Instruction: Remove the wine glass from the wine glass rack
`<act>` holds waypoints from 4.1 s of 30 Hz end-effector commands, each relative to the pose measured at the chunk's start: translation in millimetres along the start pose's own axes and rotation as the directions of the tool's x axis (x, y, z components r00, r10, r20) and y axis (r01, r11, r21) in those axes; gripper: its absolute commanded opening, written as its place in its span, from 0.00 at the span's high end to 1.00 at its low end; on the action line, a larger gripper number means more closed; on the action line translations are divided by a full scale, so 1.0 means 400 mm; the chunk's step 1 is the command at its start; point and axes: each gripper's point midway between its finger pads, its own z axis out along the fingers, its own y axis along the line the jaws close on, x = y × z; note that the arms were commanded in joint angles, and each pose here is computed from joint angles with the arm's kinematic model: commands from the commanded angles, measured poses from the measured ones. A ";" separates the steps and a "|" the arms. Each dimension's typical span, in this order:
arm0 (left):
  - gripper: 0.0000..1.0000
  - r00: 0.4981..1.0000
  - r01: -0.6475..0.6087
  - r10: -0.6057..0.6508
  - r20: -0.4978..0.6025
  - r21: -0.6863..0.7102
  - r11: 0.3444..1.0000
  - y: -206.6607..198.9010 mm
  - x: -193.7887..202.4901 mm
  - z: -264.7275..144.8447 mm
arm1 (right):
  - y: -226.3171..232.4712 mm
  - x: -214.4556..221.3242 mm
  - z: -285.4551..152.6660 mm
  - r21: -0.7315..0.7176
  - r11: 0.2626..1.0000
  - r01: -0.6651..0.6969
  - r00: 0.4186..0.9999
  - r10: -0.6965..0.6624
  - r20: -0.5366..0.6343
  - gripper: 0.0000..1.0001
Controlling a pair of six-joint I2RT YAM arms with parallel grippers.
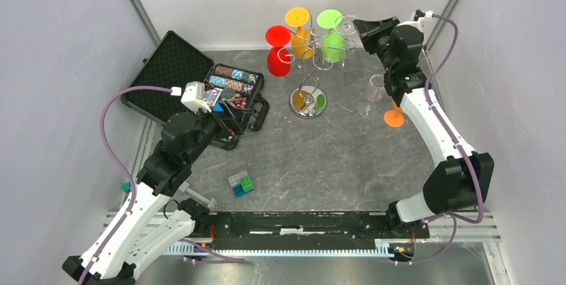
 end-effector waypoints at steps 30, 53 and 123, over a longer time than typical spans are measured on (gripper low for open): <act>0.00 0.992 -0.095 0.117 -0.037 0.370 0.924 -0.156 0.019 -0.032 | 0.023 -0.033 -0.322 -0.098 0.995 -0.004 0.998 0.010 0.059 1.00; 0.08 0.770 -0.570 0.490 0.409 0.787 0.238 -0.562 0.254 0.079 | 0.040 0.175 -0.614 -0.347 0.907 -0.239 0.930 0.111 -0.351 1.00; 0.98 0.887 -0.353 0.011 0.461 0.663 0.660 -0.642 -0.093 0.124 | -0.035 0.172 -0.623 -0.408 0.903 0.131 0.963 -0.214 -0.164 0.02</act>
